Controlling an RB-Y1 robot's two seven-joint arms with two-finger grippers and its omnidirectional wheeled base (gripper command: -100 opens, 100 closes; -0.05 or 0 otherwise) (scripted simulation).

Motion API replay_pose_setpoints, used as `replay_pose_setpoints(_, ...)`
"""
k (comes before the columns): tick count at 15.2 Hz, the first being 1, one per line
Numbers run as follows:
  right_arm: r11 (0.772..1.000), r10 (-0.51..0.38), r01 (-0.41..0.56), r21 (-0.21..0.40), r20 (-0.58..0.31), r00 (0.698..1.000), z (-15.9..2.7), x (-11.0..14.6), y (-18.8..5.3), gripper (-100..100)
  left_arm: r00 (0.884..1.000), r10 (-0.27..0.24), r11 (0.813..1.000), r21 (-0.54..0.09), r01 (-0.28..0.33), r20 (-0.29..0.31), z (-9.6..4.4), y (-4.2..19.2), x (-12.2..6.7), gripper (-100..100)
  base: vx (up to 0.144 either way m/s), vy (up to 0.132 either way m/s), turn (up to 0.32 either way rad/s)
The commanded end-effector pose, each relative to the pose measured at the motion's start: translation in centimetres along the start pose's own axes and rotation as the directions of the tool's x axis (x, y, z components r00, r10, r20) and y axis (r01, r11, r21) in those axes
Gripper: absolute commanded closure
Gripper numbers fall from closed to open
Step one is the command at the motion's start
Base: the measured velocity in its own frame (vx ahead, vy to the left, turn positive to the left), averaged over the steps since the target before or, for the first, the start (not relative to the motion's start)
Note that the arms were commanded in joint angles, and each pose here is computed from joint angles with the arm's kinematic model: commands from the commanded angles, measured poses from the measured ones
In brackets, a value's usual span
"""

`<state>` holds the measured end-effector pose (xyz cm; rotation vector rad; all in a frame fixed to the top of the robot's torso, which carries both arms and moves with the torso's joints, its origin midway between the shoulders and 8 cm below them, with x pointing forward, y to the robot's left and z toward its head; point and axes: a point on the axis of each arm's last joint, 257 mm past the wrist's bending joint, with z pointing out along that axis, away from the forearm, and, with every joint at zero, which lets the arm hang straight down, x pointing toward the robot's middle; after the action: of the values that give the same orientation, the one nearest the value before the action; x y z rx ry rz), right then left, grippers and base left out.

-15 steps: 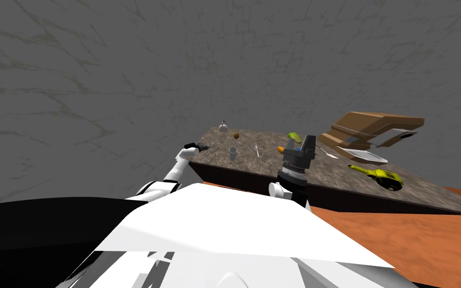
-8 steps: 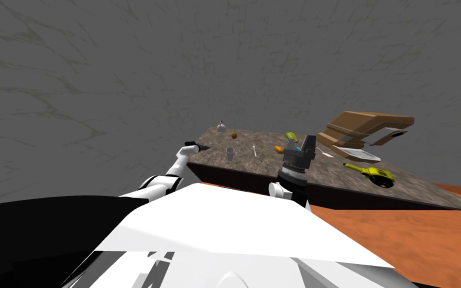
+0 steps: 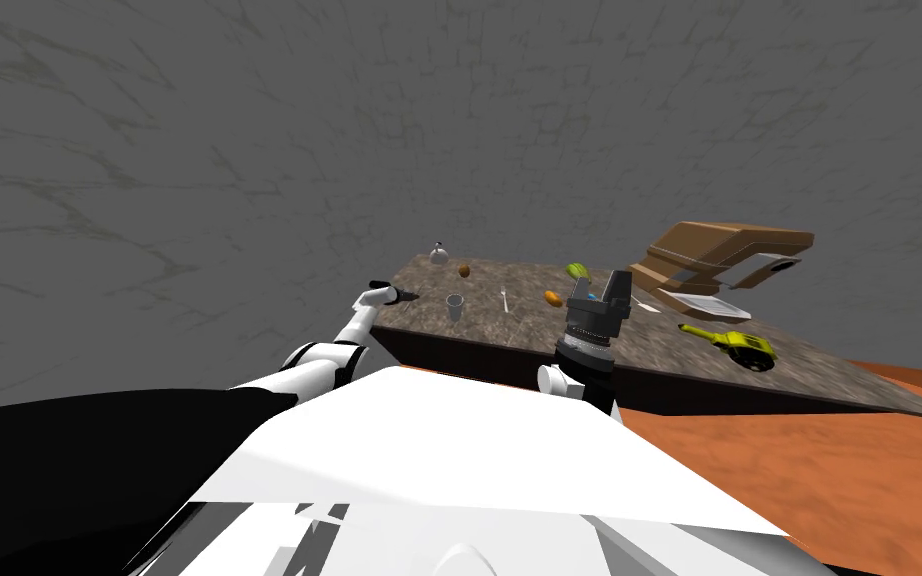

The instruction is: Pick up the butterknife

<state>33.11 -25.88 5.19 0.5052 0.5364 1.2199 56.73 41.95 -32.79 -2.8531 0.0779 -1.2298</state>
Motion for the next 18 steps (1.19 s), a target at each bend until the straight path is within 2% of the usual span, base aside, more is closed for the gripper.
replay_pose_setpoints(1, 1.000, 0.000, 0.000, 0.000, 0.000, 1.000, 0.0, 0.0, 0.0, 0, 0.999, -0.041, 0.999, -0.012, 0.041, 0.033, 0.2, 0.2, -0.7, -100, 0.009, -0.036, -0.017)
replay_pose_setpoints(2, 1.000, 0.000, 0.000, 0.000, 0.000, 1.000, 0.0, 0.0, 0.0, 0, 0.997, -0.056, 0.998, -0.017, 0.057, 0.049, 0.3, 0.2, -1.1, -100, 0.006, -0.031, -0.018)
replay_pose_setpoints(3, 1.000, 0.000, 0.000, 0.000, 0.000, 1.000, 0.0, 0.0, 0.0, 0, 0.999, -0.035, 0.999, -0.011, 0.035, 0.029, 0.2, 0.1, -0.5, -100, 0.003, -0.017, -0.007)
replay_pose_setpoints(12, 1.000, 0.000, 0.000, 0.000, 0.000, 1.000, 0.0, 0.0, 0.0, 0, 0.997, -0.072, 0.997, 0.016, 0.072, 0.035, -0.1, -2.5, -3.5, -100, 0.028, -0.004, -0.054)
replay_pose_setpoints(13, 1.000, 0.000, 0.000, 0.000, 0.000, 1.000, 0.0, 0.0, 0.0, 0, 0.997, -0.070, 0.998, 0.012, 0.069, 0.034, -0.1, -2.1, -3.1, -100, 0.000, 0.000, 0.000)
replay_pose_setpoints(14, 1.000, 0.000, 0.000, 0.000, 0.000, 1.000, 0.0, 0.0, 0.0, 0, 0.997, -0.069, 0.998, 0.013, 0.069, 0.034, -0.1, -2.2, -3.2, 100, 0.000, 0.000, 0.000)
replay_pose_setpoints(18, 1.000, 0.000, 0.000, 0.000, 0.000, 1.000, 0.0, 0.0, 0.0, 0, 0.997, -0.071, 0.997, 0.012, 0.071, 0.034, -0.1, -2.1, -3.2, 100, 0.000, 0.000, 0.000)
